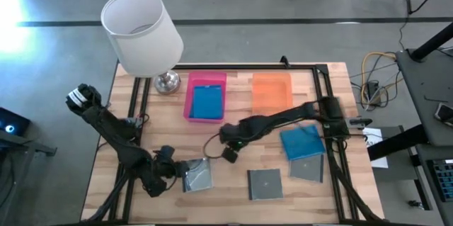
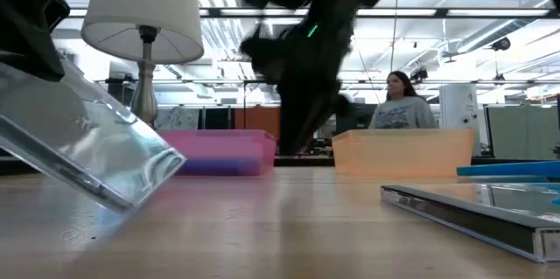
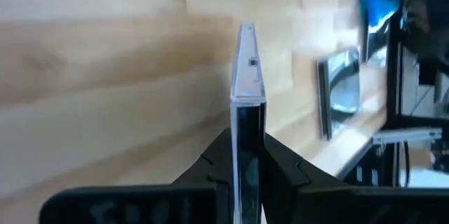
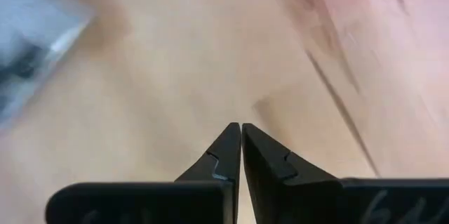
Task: Pick & place jewel cases by type
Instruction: Put the left black cd case into the orange bin
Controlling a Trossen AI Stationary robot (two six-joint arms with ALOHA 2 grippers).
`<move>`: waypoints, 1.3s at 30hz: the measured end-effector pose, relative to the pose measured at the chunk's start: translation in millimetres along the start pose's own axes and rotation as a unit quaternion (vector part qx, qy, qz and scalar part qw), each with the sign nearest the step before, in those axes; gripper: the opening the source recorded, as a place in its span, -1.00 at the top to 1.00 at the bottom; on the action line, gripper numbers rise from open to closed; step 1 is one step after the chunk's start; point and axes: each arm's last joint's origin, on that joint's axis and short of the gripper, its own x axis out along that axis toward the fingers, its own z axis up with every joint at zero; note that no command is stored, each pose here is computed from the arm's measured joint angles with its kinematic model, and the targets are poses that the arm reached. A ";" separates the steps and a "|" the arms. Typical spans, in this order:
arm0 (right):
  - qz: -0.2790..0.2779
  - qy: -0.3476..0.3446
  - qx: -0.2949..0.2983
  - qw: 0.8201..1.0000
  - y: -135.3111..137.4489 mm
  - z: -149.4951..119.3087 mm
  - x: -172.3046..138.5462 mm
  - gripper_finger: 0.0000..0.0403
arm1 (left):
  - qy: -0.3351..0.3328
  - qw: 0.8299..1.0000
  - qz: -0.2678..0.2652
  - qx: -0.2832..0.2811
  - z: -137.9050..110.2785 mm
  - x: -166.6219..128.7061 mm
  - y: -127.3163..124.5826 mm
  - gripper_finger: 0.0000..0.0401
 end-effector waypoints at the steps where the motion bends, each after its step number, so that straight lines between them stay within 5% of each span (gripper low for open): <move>1: 0.015 -0.013 -0.001 1.000 -3.0 -5.5 -10.7 0.93 | -0.010 1.000 -0.002 0.003 1.7 -1.5 0.9 0.90; 10: 0.192 -0.167 0.027 0.967 -44.8 -61.9 -92.9 0.94 | -0.045 0.995 -0.075 0.043 23.5 -8.9 -15.3 0.90; 20: 0.204 -0.248 0.110 0.941 -86.6 -107.3 -135.4 0.94 | -0.110 0.973 -0.188 0.081 95.7 -7.8 -73.2 0.90; 31: 0.242 -0.336 0.114 0.903 -98.1 -126.4 -177.8 0.94 | -0.127 0.962 -0.216 0.112 199.1 25.5 -97.3 0.90; 39: 0.239 -0.376 0.114 0.888 -101.7 -127.3 -190.9 0.94 | -0.113 0.961 -0.211 0.137 231.6 73.0 -135.0 0.90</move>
